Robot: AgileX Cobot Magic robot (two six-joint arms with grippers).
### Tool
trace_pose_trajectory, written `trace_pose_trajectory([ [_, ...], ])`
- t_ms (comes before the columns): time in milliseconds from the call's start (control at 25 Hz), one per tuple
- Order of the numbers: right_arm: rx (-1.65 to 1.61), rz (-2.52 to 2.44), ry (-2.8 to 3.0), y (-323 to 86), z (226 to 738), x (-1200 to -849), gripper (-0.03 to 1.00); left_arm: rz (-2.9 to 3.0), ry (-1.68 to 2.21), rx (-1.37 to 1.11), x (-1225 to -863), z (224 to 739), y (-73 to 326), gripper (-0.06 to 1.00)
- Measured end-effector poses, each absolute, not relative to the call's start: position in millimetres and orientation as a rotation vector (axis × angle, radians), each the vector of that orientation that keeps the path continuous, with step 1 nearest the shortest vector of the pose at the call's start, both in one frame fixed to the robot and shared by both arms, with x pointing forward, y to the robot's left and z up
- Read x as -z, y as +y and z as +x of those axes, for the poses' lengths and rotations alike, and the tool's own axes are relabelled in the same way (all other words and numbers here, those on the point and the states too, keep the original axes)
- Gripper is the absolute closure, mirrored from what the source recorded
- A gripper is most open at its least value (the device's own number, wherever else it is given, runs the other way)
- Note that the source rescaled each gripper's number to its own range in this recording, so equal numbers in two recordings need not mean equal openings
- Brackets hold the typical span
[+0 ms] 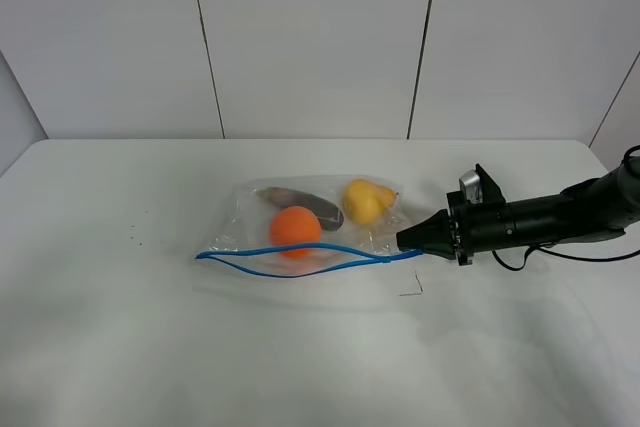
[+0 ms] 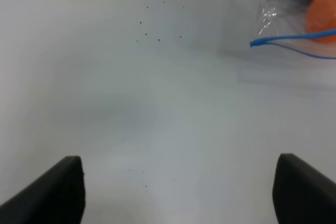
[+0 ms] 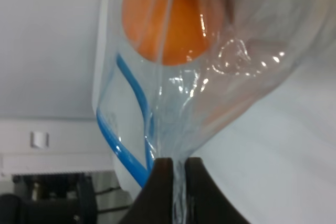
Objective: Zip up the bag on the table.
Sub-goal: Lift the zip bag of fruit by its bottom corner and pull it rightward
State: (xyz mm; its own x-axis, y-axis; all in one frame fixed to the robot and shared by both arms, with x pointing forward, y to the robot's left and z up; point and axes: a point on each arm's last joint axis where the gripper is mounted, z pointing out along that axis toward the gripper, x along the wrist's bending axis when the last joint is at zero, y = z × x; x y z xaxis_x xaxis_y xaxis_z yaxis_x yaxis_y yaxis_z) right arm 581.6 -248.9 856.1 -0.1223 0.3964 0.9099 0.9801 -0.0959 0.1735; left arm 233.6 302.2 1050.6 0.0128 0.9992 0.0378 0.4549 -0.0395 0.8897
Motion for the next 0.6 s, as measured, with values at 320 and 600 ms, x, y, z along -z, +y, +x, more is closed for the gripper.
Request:
trace_pose_trajectory([
  [320, 1.179, -1.611, -1.423, -248.9, 584.4, -874.9, 0.97, 1.583, 1.527, -0.974, -1050.6, 233.6, 302.2, 0.02],
  [600, 1.293, -1.640, -1.351, -249.2, 590.4, -914.2, 0.97, 1.583, 1.527, -0.974, -1050.6, 233.6, 302.2, 0.02],
])
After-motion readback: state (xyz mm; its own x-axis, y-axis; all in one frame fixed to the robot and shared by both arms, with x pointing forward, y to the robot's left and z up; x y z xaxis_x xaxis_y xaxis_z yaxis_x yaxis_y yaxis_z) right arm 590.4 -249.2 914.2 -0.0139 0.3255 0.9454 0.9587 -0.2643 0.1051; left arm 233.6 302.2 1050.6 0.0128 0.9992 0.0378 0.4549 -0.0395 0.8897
